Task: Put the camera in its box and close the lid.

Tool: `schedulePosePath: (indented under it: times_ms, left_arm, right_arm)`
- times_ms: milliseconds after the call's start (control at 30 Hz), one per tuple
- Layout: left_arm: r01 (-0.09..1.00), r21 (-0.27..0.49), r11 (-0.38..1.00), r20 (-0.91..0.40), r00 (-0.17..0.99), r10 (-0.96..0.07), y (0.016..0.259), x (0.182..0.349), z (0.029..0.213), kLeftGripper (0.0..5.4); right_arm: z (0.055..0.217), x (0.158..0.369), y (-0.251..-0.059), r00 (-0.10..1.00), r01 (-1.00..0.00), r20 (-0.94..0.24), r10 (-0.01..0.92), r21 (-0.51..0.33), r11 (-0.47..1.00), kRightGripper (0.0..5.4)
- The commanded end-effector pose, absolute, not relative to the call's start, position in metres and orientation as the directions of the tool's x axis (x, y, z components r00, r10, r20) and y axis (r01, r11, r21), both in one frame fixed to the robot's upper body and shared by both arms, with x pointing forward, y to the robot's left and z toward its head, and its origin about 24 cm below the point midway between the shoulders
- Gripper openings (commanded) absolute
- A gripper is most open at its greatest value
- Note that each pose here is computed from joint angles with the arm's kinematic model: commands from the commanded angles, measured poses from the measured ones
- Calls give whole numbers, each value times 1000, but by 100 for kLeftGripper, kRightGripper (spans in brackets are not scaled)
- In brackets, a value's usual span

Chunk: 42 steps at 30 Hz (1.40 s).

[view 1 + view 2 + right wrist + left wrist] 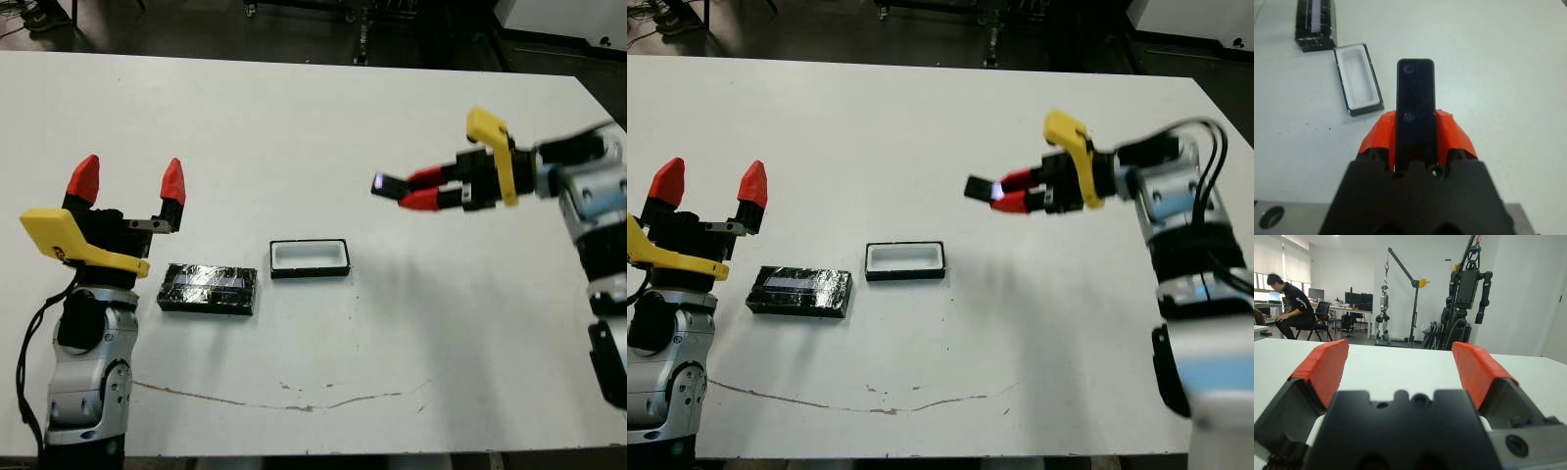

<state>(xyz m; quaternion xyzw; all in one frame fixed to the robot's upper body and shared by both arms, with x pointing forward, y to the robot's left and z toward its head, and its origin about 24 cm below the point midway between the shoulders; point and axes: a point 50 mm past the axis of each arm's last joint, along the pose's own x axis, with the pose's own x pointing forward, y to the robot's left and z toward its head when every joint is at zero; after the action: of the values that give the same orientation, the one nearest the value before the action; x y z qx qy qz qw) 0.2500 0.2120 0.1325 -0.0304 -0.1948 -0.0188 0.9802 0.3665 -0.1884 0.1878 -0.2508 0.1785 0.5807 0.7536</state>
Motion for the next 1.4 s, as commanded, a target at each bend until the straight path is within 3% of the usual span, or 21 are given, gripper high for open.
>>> schedulePosePath:
  times_ms: [33,167,333,533,1400]
  left_arm:
    - [58,-51,997,375,926,-34,212,249,131,540]
    - [63,-61,996,376,926,-35,211,249,131,540]
    - [64,-63,996,374,927,-36,211,249,131,540]
    - [63,-62,996,375,926,-36,211,249,132,540]
    - [57,-57,997,371,928,-32,210,248,129,540]
  right_arm:
    - [184,372,-176,228,-973,-593,773,-173,154,166]
    - [178,376,-158,193,-981,-615,765,-144,131,166]
    - [172,370,-131,147,-985,-658,738,-168,46,166]
    - [168,363,-113,106,-988,-704,702,-152,-3,166]
    - [167,348,-83,121,-986,-790,601,-164,-17,166]
